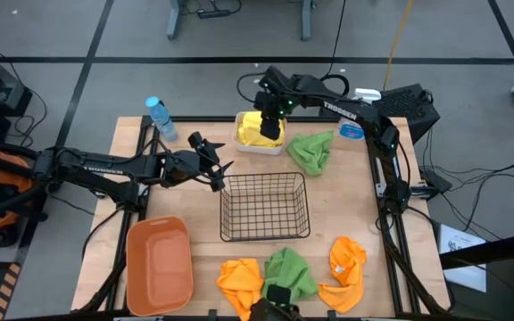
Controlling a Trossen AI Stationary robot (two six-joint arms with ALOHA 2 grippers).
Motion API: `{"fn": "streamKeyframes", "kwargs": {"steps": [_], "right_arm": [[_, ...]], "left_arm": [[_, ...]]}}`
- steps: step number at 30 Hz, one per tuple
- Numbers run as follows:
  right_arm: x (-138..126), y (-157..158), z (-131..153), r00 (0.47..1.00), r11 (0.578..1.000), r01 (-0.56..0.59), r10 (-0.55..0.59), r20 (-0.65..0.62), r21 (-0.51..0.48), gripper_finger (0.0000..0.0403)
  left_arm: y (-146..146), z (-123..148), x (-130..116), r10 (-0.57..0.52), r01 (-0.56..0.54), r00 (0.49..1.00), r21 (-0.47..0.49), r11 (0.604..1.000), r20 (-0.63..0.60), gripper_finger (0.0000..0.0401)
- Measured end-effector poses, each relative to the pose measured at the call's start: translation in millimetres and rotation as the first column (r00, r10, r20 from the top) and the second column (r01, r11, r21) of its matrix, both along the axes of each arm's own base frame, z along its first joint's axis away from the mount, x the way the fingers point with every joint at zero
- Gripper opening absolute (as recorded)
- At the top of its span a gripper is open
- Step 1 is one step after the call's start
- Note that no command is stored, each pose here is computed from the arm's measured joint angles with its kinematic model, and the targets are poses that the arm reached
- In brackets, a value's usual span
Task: Sort microfiber towel by color & place in baskets
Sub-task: Put the yellow microfiber cloth into the white bin
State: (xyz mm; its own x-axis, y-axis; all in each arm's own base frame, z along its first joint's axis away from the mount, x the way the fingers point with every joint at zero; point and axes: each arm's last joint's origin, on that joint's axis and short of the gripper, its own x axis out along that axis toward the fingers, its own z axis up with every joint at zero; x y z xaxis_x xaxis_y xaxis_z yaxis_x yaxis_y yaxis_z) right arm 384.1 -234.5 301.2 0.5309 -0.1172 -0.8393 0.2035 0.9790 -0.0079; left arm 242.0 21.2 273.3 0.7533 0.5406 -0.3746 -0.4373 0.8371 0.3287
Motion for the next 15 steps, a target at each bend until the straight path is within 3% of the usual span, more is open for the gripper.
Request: {"fn": "streamKeyframes", "kwargs": {"steps": [8, 15], "right_arm": [[9, -20, -46, 0.996, 0.996, 0.04, -0.033, -0.078, 0.081, 0.0015], [18, -26, -84, 0.988, 0.987, 0.069, -0.048, -0.144, 0.147, 0.0019]], "left_arm": [[0, 0, 0, 0.0, 0.0, 1.0, 0.0, 1.0, 0.0, 0.0292], [0, 0, 0, -0.015, 0.015, 1.0, -0.007, 1.0, 0.0, 0.0292]]}}
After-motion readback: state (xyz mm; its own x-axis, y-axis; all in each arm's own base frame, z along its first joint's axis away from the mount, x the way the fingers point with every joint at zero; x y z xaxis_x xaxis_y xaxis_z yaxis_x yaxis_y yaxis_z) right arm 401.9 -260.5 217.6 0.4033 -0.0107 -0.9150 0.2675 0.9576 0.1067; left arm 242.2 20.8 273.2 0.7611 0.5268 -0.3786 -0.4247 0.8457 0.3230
